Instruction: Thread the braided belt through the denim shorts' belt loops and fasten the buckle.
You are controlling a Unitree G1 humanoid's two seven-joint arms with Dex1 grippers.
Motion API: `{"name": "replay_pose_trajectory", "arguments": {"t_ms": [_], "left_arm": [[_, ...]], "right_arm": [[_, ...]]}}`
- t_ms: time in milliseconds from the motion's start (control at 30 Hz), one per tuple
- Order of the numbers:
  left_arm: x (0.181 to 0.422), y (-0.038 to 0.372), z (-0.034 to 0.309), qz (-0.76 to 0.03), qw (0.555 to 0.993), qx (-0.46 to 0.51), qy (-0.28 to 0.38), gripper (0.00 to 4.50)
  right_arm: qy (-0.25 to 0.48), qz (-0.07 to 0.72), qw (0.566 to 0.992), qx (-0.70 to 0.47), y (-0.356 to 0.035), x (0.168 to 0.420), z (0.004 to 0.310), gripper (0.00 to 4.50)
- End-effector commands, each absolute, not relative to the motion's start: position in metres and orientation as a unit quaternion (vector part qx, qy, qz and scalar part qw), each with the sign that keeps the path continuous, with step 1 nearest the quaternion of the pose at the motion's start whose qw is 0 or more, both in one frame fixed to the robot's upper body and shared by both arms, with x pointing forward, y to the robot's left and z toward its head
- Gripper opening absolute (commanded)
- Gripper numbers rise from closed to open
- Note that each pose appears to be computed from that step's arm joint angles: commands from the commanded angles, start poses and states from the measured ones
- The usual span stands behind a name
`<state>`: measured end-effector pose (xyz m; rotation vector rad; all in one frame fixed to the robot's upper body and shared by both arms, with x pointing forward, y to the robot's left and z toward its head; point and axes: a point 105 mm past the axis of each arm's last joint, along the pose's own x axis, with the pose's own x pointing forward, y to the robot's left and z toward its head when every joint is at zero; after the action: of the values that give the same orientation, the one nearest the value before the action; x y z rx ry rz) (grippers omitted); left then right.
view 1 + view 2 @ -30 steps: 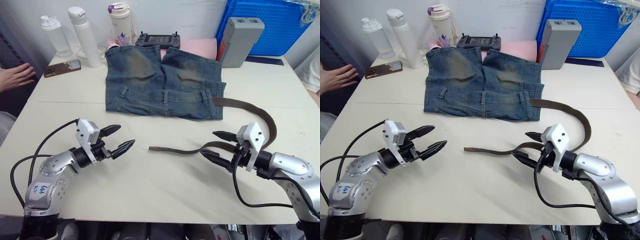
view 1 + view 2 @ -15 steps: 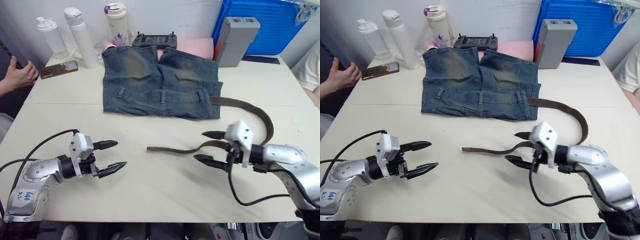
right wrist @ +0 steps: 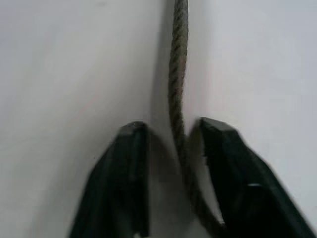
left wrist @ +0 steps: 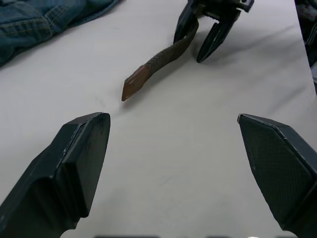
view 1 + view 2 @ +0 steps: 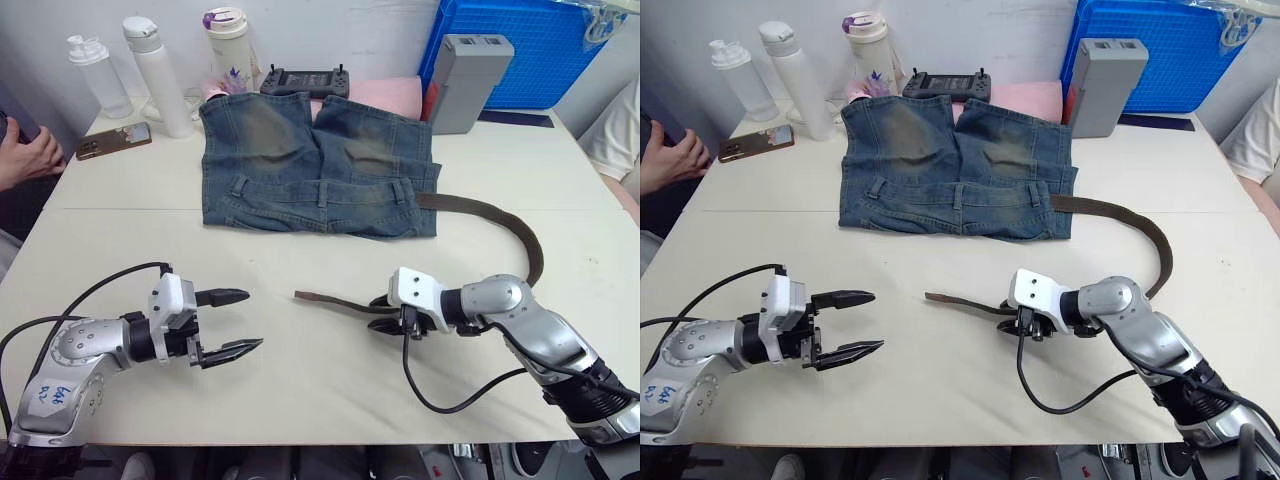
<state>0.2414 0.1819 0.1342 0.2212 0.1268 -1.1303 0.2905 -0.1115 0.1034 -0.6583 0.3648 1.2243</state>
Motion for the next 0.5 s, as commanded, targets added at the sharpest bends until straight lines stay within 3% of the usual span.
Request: {"name": "replay_pose_trajectory", "arguments": {"t_ms": [33,67,367,500], "left_arm": [[0.242,0.178,0.149,-0.544,0.831,0.109,0.035,4.50],[0.243,0.176,0.149,-0.550,0.828,0.109,0.035,4.50],[0.266,0.156,0.165,-0.604,0.786,0.127,0.021,4.50],[0.275,0.155,0.162,-0.619,0.774,0.134,0.026,4.50]], "right_arm": [[0.176,0.543,0.760,-0.312,-0.114,0.295,0.101,0.31],[0.172,0.544,0.759,-0.315,-0.112,0.295,0.102,0.03],[0.062,0.634,0.680,-0.363,-0.089,0.263,0.147,0.03],[0.048,0.638,0.673,-0.370,-0.083,0.263,0.157,0.03]]}}
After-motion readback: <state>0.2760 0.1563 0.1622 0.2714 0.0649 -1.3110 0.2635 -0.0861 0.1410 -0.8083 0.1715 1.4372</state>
